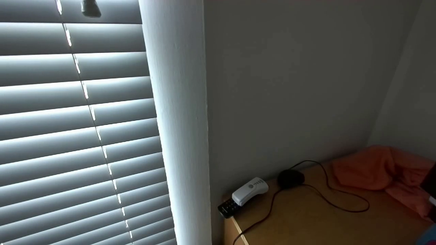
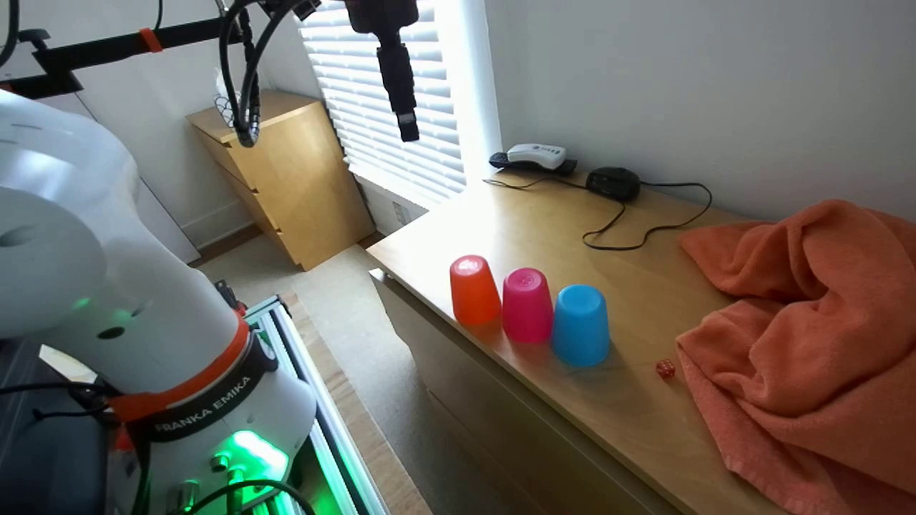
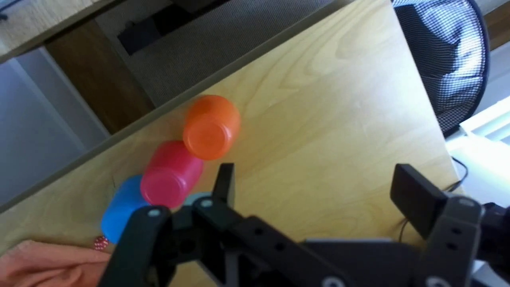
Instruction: Move the cups forward then stack them
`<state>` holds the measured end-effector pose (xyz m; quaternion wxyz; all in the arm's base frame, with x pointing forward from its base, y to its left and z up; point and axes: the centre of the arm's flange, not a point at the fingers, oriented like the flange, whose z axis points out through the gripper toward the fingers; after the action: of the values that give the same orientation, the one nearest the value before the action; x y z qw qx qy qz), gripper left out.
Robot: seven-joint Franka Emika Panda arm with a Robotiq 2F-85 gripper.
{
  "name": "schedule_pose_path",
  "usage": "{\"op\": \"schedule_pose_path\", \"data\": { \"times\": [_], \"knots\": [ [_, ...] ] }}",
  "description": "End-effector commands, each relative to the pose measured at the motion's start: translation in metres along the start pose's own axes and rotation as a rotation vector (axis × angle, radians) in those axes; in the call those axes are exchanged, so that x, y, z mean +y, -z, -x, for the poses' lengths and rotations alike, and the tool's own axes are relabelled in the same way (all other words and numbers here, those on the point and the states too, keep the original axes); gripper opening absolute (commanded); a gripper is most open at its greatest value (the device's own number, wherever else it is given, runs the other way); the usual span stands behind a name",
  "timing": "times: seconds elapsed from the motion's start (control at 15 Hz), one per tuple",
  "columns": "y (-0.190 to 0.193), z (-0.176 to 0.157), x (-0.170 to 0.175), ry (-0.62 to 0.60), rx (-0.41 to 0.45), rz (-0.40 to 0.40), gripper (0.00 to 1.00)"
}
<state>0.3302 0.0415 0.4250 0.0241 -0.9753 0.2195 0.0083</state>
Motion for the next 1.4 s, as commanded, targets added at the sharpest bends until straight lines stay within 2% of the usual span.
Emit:
{"op": "schedule_pose_path", "data": {
  "times": [0.0, 0.2, 0.4, 0.47, 0.87, 1.13, 1.33],
  "knots": [
    [-0.032, -0.006, 0.041, -0.062, -0.023, 0.0, 1.0],
    [-0.04, -0.018, 0.065, -0.079, -0.049, 0.03, 1.0],
    [-0.031, -0.028, 0.087, -0.16, -0.023, -0.003, 1.0],
    [-0.024, -0.031, 0.07, -0.135, -0.041, 0.007, 1.0],
    [-0.023, -0.032, 0.071, -0.137, -0.038, 0.007, 1.0],
    [-0.057, -0.049, 0.079, -0.164, -0.118, 0.026, 1.0],
    [-0.087, -0.053, 0.082, -0.171, -0.194, 0.01, 1.0]
  ]
}}
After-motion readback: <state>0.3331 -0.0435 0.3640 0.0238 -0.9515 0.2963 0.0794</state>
